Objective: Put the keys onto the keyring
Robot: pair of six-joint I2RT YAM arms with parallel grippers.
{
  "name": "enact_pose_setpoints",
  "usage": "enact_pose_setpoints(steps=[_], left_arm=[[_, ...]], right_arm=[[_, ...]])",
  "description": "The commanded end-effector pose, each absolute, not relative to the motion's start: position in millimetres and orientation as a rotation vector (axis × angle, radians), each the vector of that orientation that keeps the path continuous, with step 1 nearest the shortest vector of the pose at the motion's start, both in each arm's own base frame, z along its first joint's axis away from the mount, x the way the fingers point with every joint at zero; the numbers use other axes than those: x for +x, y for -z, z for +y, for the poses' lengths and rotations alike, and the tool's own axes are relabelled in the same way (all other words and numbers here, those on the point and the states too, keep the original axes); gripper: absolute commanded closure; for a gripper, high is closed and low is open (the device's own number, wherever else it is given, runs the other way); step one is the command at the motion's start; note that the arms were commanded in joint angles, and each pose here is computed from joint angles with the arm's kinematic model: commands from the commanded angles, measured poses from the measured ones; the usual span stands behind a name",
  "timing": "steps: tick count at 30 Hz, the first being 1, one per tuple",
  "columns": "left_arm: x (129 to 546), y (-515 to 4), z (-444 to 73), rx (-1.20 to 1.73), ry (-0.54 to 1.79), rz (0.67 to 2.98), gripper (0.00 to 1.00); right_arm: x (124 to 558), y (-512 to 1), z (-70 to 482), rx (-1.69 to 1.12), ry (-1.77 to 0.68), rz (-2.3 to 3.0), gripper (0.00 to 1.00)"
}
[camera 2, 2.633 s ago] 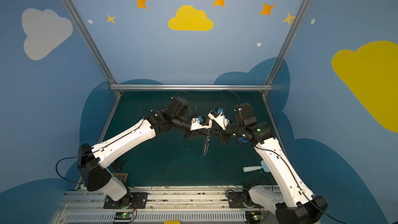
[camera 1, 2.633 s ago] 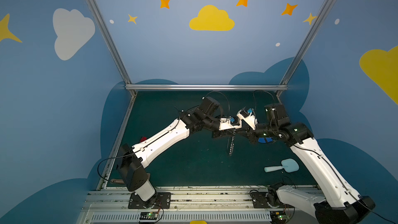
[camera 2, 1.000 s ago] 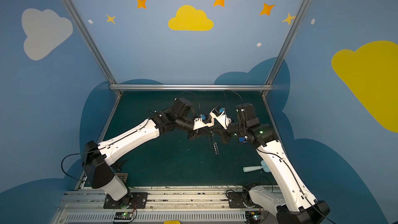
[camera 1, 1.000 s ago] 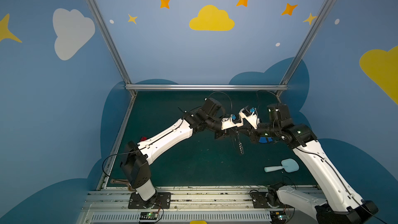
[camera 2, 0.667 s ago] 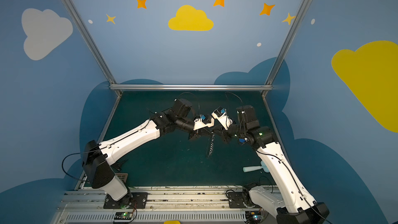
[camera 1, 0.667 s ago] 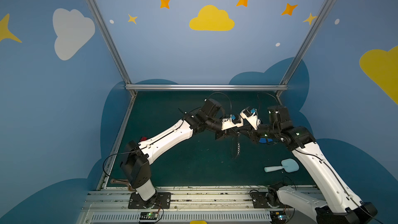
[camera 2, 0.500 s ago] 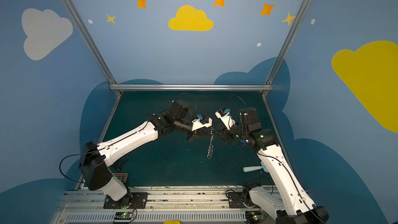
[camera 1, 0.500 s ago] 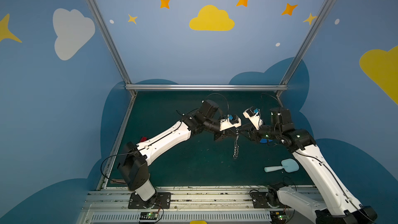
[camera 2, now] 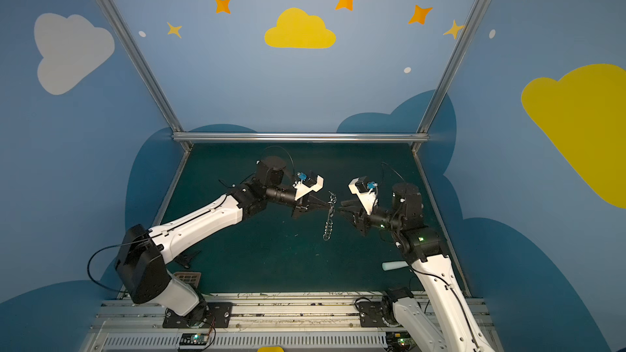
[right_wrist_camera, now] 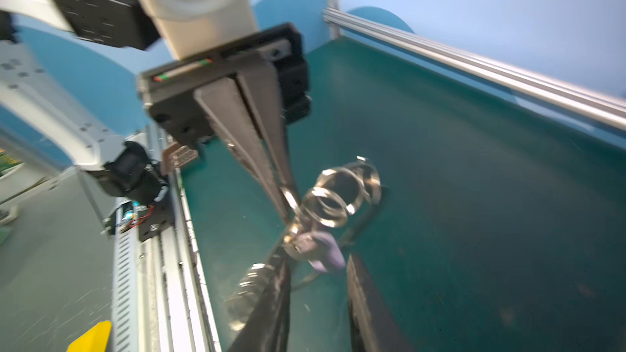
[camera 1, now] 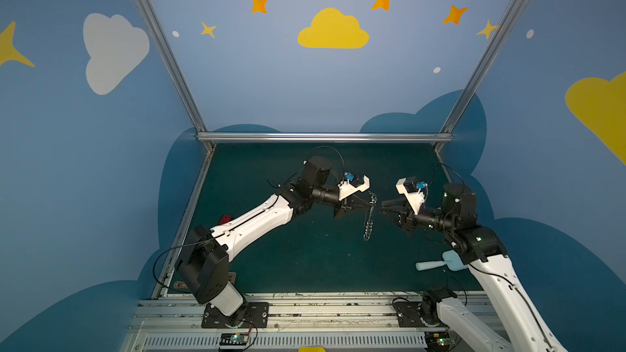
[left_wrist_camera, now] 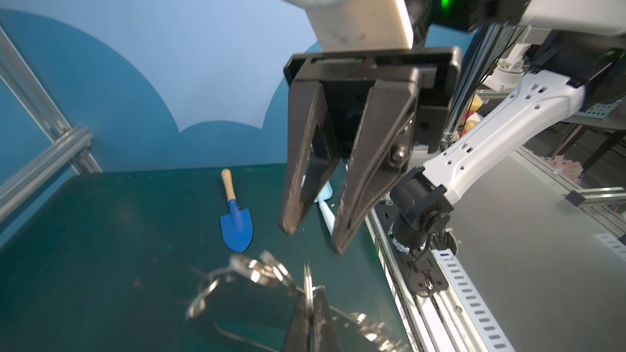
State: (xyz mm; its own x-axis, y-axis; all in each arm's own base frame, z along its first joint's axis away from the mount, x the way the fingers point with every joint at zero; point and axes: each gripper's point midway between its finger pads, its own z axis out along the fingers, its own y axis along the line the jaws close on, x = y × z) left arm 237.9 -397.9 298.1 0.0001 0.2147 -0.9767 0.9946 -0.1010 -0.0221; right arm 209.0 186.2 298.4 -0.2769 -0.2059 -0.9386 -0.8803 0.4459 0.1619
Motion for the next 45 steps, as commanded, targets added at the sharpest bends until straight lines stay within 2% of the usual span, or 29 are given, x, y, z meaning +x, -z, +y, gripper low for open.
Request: enact_pose_setpoints(steps=[1,4,15,24,26,30,32,33,36,45], left_arm=[[230,-330,-395,1.419,1.223,1.188,0.96],[228,-332,-395,1.411,1.234,1.175,0.96],[229,-334,-395,1.403,1.244,1.164,0.96],[229,-328,-395,1.427,1.232,1.187,0.96],[230,-327,-396,1.43,1.226,1.192,0.96],[232,-324,-396,1.445,1.204,1.206,0.96],[234,-322,-396,1.46,1.186,1.223,0.89],[235,-320,-396,1.465,1.175,1.239,0.82],[236,-312,-394,1.519,1.118,1.283,0.73],[227,-291,-394,1.734,0.922,1.349,0.76]], right_arm=[[199,-316,199,-1.007,-1.003,1.628,0.74],[202,-315,198,-1.007,-0.976,1.632,0.78],[203,-320,203,-1.026,-1.002,1.599,0.8],[195,-327,206,-1.066,-1.021,1.543,0.93],[193,-326,206,-1.076,-1.028,1.545,0.99],[190,-325,206,-1.092,-1.025,1.55,1.0],[191,-325,204,-1.095,-1.001,1.571,1.0],[191,-324,203,-1.094,-0.99,1.59,1.0],[192,-318,199,-1.116,-0.942,1.668,1.0],[195,-306,199,-1.17,-0.88,1.865,1.0]])
